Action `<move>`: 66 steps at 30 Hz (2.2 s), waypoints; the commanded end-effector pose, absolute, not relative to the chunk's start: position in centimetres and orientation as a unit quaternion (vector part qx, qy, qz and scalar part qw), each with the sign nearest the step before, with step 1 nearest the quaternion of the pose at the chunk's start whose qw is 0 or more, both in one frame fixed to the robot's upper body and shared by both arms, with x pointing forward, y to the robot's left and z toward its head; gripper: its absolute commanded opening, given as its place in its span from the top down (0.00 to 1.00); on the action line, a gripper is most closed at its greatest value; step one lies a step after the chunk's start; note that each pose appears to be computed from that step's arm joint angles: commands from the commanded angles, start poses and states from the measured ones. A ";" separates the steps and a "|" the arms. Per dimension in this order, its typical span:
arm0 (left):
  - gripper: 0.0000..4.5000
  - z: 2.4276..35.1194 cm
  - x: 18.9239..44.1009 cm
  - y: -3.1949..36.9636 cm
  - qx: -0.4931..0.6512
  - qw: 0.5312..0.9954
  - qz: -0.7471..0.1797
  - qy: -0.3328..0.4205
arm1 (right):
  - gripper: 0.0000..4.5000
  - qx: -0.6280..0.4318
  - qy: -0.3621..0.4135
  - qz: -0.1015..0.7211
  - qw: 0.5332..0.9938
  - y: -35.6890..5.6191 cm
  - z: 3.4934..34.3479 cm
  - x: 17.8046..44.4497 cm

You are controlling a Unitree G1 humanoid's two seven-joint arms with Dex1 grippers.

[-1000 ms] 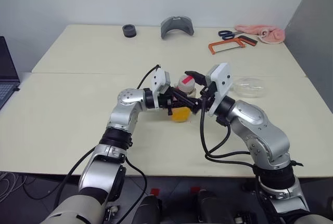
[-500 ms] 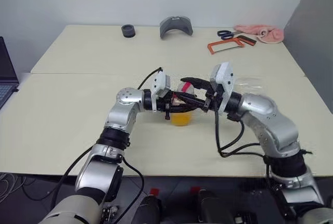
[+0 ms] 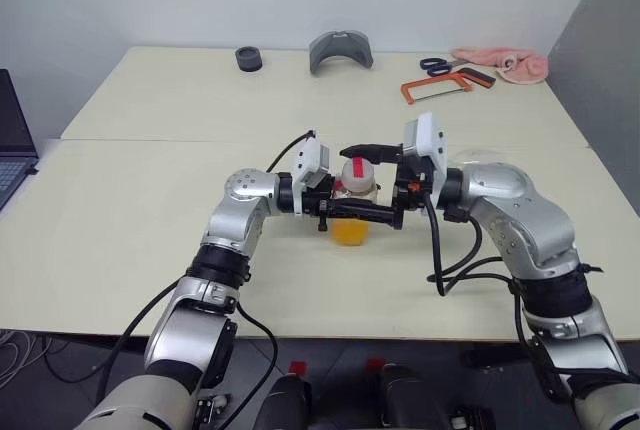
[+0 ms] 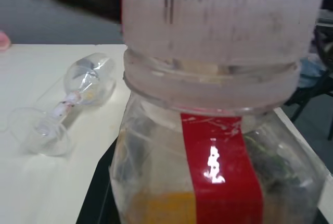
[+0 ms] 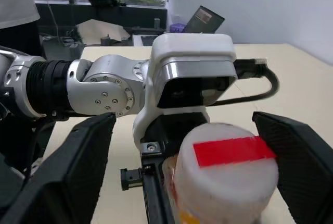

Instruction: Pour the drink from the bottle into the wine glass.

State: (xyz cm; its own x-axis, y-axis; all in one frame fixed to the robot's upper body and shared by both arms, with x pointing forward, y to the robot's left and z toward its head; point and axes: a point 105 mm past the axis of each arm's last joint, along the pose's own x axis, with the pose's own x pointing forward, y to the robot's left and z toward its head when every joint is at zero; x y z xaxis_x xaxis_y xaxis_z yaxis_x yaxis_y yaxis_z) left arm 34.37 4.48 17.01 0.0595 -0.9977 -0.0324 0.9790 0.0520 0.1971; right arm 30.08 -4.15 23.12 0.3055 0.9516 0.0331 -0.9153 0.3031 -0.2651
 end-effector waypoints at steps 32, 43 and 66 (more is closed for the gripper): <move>0.64 18.7 34.5 4.3 0.089 0.726 -0.675 -0.094 | 0.05 -0.069 -0.119 0.467 0.874 -6.4 23.3 29.5; 0.64 18.6 34.5 4.3 0.091 0.726 -0.675 -0.093 | 0.05 -0.069 -0.117 0.459 0.878 -6.9 23.3 29.7; 0.64 18.4 34.4 4.2 0.092 0.724 -0.678 -0.092 | 0.05 -0.073 -0.108 0.441 0.888 -8.1 23.0 30.2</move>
State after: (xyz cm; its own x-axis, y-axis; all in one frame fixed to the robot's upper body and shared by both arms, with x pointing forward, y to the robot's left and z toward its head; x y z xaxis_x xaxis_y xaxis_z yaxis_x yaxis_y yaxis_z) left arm 34.49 4.37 16.79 0.0783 -0.9968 -0.0187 0.9786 0.0733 0.1921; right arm 30.23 -7.14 21.77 0.5657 0.8206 0.0818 -0.7980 0.5697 -0.1965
